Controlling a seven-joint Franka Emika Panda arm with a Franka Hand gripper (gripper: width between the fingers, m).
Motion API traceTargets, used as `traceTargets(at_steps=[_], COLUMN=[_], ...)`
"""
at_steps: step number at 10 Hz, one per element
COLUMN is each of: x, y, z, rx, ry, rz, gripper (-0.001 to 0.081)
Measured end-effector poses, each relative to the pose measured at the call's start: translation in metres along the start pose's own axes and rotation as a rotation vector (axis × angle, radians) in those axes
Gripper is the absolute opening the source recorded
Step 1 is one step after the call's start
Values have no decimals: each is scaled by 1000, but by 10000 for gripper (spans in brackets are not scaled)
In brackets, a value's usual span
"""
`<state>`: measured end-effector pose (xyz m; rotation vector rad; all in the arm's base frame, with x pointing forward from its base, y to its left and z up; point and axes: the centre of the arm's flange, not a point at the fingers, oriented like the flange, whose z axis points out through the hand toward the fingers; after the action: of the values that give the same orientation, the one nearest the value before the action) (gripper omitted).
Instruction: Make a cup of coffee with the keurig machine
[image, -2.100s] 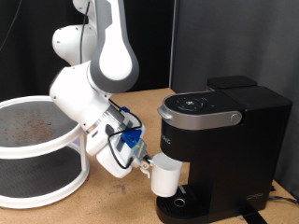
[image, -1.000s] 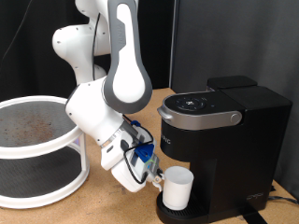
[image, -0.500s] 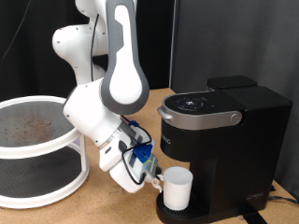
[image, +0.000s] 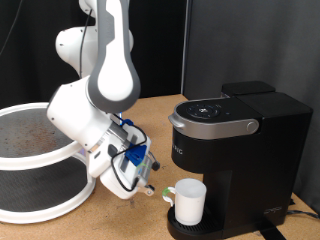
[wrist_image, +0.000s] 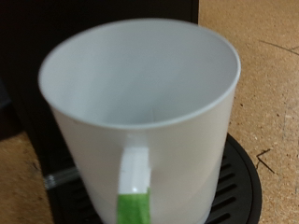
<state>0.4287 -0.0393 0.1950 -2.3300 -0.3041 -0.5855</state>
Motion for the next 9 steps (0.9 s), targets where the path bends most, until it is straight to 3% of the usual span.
traceTargets(at_steps=[1, 3, 4, 7, 9], x=[2, 5, 3, -3, -8], y=[-1, -3, -6, -4, -4], z=[-11, -33, -44, -48, -69], rx=[21, 46, 56, 65, 102], ry=[4, -8, -12, -6, 50], rz=[11, 25, 22, -17, -61], gripper=[756, 797, 807, 807, 807])
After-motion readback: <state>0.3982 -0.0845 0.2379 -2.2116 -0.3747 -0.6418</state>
